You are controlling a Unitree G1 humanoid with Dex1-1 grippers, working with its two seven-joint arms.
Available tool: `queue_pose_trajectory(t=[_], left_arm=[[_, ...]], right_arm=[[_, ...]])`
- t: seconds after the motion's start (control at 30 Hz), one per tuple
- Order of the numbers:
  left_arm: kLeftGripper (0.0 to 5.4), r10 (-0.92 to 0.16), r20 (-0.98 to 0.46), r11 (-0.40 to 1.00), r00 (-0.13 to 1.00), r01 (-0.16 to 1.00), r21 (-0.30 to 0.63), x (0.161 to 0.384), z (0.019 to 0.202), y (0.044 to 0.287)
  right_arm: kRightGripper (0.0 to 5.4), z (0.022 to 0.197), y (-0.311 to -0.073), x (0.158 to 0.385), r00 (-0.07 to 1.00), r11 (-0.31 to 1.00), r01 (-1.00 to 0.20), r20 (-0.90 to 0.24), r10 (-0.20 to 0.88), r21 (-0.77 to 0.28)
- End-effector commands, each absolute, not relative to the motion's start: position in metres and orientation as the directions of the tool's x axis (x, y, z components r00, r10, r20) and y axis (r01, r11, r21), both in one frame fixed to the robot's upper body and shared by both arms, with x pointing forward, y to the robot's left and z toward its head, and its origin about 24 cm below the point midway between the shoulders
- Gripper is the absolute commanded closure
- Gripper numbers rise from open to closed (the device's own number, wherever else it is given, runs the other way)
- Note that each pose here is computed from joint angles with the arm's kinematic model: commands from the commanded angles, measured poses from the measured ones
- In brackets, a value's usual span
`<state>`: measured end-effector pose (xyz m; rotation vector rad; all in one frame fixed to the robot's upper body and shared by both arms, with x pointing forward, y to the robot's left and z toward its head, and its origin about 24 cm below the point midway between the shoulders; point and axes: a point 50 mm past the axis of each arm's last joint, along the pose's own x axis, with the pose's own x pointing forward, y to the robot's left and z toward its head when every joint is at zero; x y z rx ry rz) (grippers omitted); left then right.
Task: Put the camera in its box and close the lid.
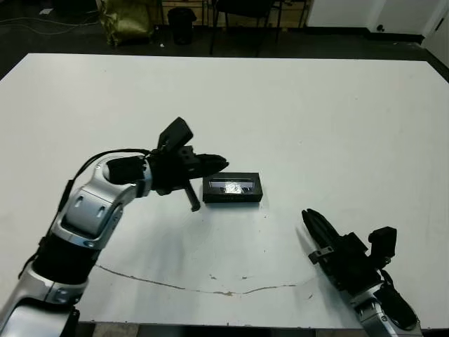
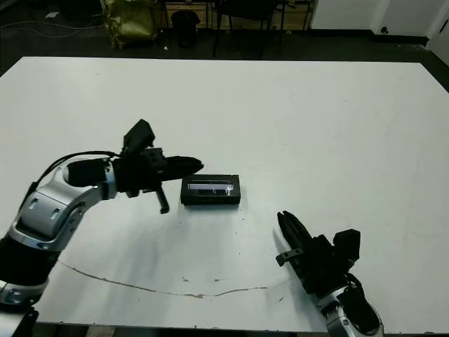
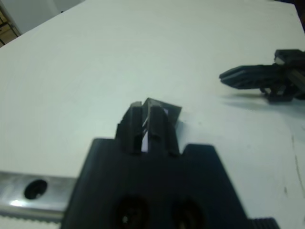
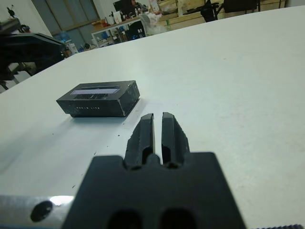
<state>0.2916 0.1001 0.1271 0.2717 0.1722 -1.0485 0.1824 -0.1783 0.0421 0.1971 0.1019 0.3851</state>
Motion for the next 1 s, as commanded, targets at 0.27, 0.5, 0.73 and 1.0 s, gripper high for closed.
queue_pose_trajectory(t=[0.27,0.5,0.73,1.0], left_arm=[[5.37,-0.778,-0.355,0.508,0.518,0.852,0.129,0.289,0.093,0.088],[5.37,-0.733,-0.415,0.533,0.539,0.834,0.143,0.286,0.072,0.089],[5.37,-0.701,-0.472,0.517,0.535,0.837,0.182,0.280,0.055,0.095],[5.37,-0.660,-0.548,0.525,0.514,0.837,0.152,0.274,0.034,0.107]], right_arm=[[5.40,0.037,-0.181,0.180,0.925,0.911,-0.348,-0.075,0.372,0.222],[5.40,0.035,-0.182,0.180,0.924,0.913,-0.345,-0.091,0.371,0.218],[5.40,0.037,-0.181,0.179,0.926,0.917,-0.341,-0.097,0.366,0.205],[5.40,0.036,-0.181,0.179,0.922,0.911,-0.351,-0.090,0.377,0.218]])
